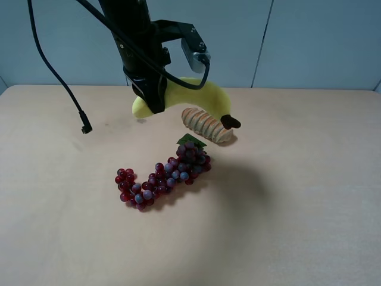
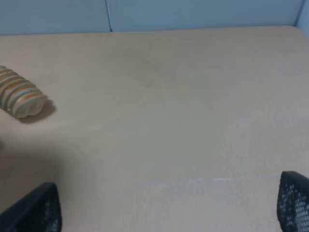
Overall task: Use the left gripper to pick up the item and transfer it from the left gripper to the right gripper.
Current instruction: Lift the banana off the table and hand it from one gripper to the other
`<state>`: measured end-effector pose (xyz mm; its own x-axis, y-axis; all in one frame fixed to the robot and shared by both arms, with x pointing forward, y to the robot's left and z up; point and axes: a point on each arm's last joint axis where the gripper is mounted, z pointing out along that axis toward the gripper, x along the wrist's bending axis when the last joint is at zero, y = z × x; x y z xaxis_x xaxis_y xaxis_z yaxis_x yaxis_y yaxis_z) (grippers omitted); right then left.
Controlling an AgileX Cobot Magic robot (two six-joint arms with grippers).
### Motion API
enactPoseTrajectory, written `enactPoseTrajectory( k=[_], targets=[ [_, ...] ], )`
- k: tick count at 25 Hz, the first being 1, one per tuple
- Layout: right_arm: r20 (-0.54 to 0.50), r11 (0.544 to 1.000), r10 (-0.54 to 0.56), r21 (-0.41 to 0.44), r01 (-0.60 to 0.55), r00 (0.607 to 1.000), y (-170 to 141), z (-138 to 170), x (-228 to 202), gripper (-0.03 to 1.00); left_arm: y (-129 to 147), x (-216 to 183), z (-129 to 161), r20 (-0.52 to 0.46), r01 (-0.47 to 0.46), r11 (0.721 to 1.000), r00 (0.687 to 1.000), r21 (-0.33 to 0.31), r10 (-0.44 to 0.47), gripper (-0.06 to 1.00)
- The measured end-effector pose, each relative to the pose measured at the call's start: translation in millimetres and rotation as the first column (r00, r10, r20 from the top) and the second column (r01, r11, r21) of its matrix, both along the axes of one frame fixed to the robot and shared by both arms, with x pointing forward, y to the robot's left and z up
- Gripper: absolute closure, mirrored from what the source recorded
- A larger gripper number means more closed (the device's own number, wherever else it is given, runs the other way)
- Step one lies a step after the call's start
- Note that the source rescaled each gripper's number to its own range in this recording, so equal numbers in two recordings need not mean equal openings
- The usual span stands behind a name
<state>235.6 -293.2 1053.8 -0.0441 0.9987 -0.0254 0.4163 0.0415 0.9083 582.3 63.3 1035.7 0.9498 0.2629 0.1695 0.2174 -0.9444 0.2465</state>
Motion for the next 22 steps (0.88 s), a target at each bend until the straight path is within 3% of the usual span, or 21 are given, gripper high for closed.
enactPoseTrajectory(
  k=[7,12,18,22],
  targets=[
    [0.0,1.0,0.001,0.001,-0.001,1.0,0,0,0,-0.03,-15,-11,-1,-0.025,0.124,0.991,0.992,-0.043,-0.126,0.94],
    [-0.049,0.999,0.046,0.011,-0.045,0.998,4,8,9,-0.03,-20,-16,-1,-0.023,0.156,0.987,0.987,-0.042,-0.157,0.94],
    [-0.1,0.975,0.218,0.06,-0.213,0.971,16,41,50,-0.03,-24,-18,-1,-0.023,0.169,0.985,0.985,-0.046,-0.17,0.94],
    [-0.126,0.917,0.399,0.061,-0.394,0.908,32,49,81,-0.03,-25,-19,-1,-0.025,0.17,0.984,0.985,-0.049,-0.171,0.94]
  ],
)
